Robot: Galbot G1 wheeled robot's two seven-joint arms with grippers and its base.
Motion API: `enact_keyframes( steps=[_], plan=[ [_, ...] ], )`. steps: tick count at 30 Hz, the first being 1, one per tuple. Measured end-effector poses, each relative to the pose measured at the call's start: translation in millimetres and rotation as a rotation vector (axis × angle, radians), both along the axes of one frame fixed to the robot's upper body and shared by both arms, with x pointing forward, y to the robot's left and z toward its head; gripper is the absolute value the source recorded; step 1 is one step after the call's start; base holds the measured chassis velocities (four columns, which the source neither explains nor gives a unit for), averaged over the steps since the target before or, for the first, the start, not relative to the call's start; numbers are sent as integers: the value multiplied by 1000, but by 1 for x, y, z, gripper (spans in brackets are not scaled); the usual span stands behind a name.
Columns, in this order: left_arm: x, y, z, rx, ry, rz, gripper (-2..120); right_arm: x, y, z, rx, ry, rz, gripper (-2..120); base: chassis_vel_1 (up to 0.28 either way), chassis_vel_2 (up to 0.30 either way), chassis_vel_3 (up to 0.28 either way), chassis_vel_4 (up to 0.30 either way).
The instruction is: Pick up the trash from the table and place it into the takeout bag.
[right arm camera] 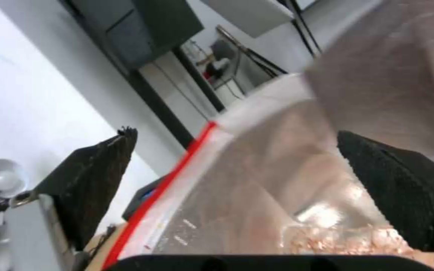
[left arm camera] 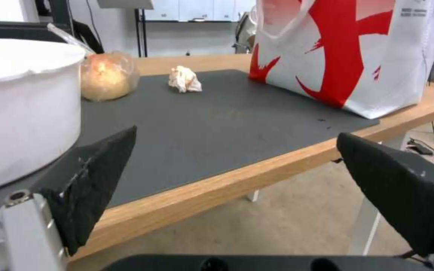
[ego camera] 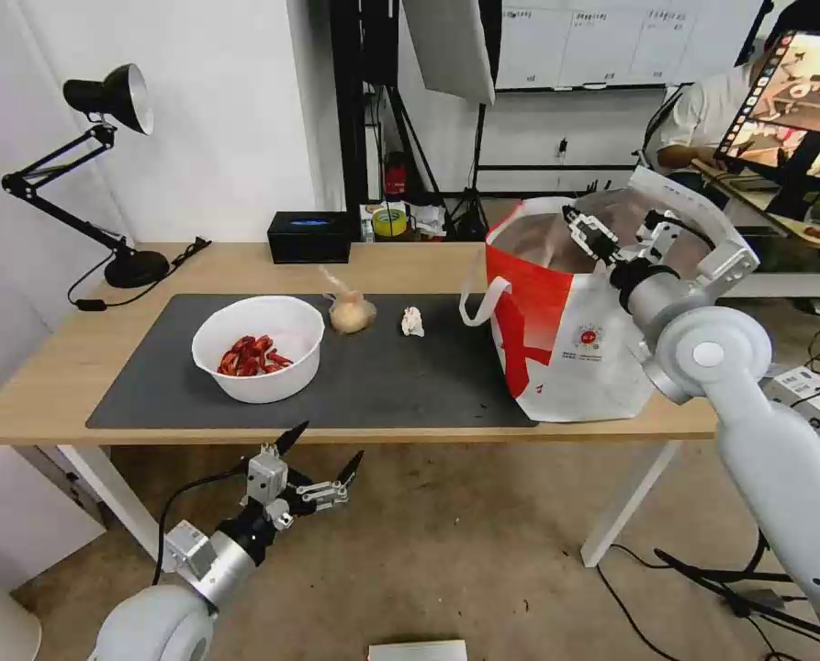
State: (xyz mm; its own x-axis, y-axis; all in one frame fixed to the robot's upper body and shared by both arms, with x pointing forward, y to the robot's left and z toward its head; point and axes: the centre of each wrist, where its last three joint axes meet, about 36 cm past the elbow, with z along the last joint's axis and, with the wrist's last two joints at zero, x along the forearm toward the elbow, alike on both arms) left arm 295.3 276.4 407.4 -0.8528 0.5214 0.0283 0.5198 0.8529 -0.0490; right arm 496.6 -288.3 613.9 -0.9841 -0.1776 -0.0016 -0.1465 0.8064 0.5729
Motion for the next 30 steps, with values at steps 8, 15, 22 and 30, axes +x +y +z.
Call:
enact_keyframes(
  steps=[8, 15, 22, 30],
  plan=[
    [0, 0, 1, -1, -4, 9, 100, -11, 7, 12, -68, -101, 90, 100, 0, 0, 0, 0],
    [0, 1, 4, 1, -14, 29, 100, -28, 20, 25, -165, -231, 227, 100, 0, 0, 0, 0],
    [0, 3, 3, -4, -32, 36, 100, -45, 27, 15, -277, -285, 313, 100, 0, 0, 0, 0],
    [-1, 11, 0, 31, -50, 60, 100, -82, 32, -25, -451, -264, 407, 100, 0, 0, 0, 0]
  ],
)
